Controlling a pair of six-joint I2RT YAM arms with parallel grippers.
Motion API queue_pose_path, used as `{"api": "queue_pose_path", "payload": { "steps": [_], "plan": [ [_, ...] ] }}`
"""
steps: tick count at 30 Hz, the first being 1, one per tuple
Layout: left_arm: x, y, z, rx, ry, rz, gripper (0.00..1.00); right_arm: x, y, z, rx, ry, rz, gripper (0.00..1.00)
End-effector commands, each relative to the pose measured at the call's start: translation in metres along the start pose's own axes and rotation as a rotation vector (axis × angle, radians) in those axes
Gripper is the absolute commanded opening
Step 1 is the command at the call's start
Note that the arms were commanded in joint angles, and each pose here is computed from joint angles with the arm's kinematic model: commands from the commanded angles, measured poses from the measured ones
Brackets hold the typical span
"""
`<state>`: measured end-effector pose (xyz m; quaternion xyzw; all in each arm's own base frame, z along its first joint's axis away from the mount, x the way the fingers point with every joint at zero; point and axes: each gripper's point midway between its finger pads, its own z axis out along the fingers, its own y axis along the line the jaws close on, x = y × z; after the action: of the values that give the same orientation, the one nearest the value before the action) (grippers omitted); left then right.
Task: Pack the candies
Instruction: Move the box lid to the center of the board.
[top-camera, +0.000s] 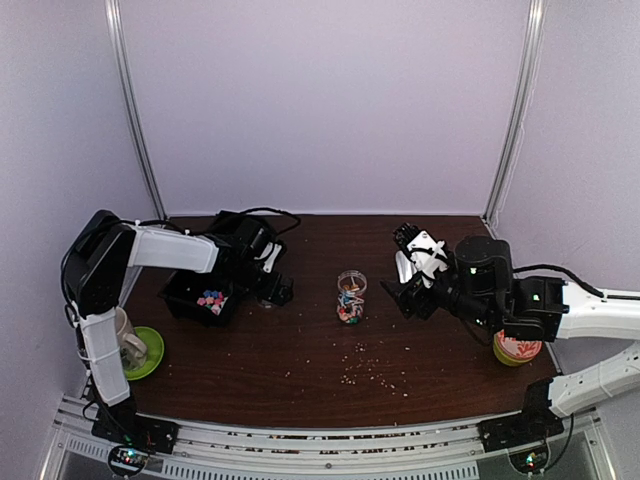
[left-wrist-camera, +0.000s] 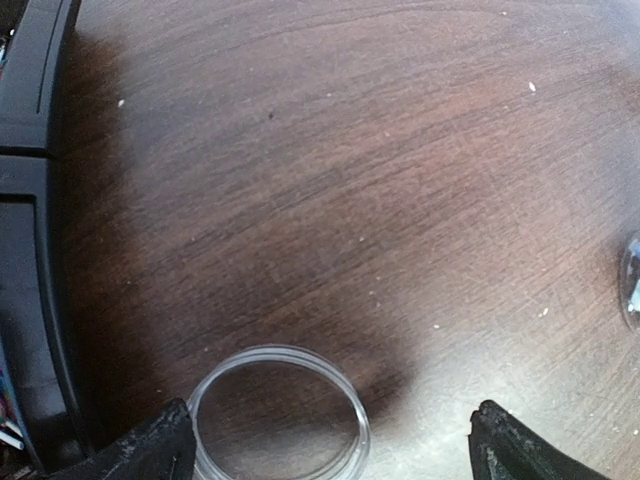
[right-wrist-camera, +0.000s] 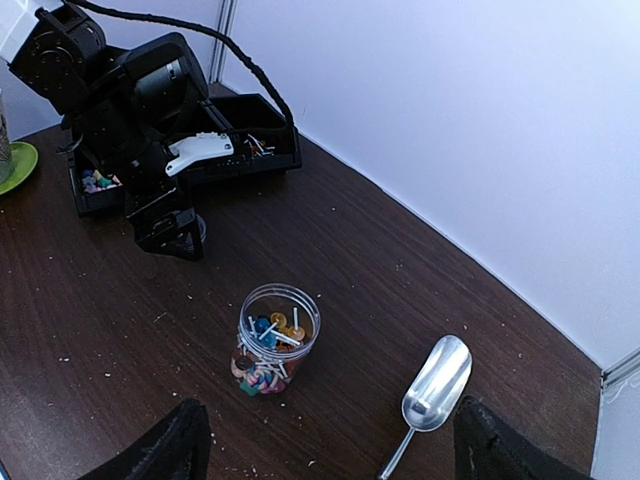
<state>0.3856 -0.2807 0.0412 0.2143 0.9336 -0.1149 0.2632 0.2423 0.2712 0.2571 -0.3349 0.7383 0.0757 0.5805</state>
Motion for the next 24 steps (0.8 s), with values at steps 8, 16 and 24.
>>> {"api": "queue_pose_path", "payload": {
  "steps": [8, 16, 24],
  "plan": [
    [-0.013, 0.009, -0.001, -0.029, -0.066, 0.016, 0.98, -0.011, -0.003, -0.003, -0.001, -0.019, 0.024, 0.84],
    [-0.029, 0.007, -0.016, -0.025, -0.14, 0.024, 0.98, -0.01, -0.002, -0.002, -0.002, -0.015, 0.021, 0.84],
    [-0.024, 0.013, -0.014, -0.058, -0.121, 0.016, 0.98, -0.008, -0.001, -0.001, -0.005, -0.008, 0.018, 0.84]
  ]
}}
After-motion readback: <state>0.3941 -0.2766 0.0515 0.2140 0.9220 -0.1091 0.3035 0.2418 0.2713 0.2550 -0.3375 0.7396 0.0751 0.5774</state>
